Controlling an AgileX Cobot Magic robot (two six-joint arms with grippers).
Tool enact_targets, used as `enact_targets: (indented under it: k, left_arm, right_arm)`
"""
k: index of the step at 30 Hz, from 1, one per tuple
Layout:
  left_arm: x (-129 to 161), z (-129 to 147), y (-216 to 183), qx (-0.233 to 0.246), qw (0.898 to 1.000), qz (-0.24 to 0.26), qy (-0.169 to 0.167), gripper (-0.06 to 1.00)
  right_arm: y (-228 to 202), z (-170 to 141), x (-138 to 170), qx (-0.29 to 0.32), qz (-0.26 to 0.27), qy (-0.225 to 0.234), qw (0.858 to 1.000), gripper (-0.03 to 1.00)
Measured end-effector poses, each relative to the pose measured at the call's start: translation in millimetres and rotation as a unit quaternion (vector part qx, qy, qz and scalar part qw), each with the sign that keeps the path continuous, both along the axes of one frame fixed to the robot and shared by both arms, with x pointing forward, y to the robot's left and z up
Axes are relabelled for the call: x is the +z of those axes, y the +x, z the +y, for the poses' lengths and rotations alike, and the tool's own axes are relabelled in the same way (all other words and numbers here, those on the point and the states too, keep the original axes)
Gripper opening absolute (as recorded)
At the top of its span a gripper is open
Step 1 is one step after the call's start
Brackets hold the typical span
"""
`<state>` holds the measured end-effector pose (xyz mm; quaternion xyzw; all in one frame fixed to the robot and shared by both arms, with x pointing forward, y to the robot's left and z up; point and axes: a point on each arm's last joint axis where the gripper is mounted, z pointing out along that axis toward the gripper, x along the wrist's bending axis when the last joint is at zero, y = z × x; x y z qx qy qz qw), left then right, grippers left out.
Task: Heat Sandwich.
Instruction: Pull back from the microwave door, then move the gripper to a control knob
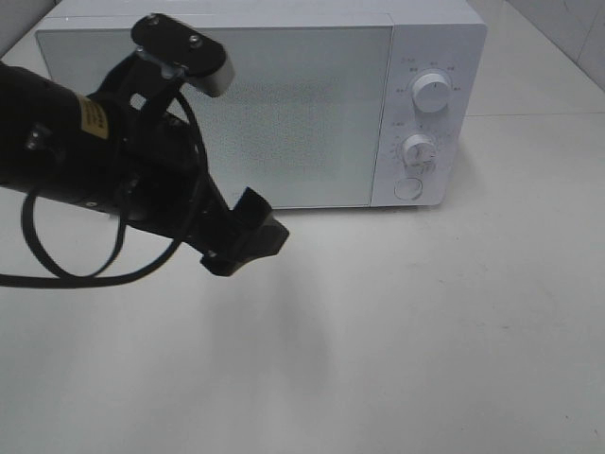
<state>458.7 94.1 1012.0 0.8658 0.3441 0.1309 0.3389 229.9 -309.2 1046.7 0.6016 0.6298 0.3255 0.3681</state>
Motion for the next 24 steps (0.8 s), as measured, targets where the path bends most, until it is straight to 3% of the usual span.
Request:
enact_targets:
  k: [12, 18, 24]
  left_arm:
    - [13, 79, 20, 0.126, 0.991, 0.031, 0.014, 0.97]
    - [27, 135, 10, 0.217, 0.976, 0.029, 0.007, 0.97]
    - [39, 170, -4, 0.277, 0.96, 0.034, 0.004, 0.97]
  right_arm:
    - [0, 0, 0, 0.0, 0.0, 0.0, 1.0, 0.76]
    - [0, 0, 0, 0.0, 0.0, 0.0, 1.0, 0.76]
    - [0, 0, 0, 0.0, 0.0, 0.0, 1.0, 0.76]
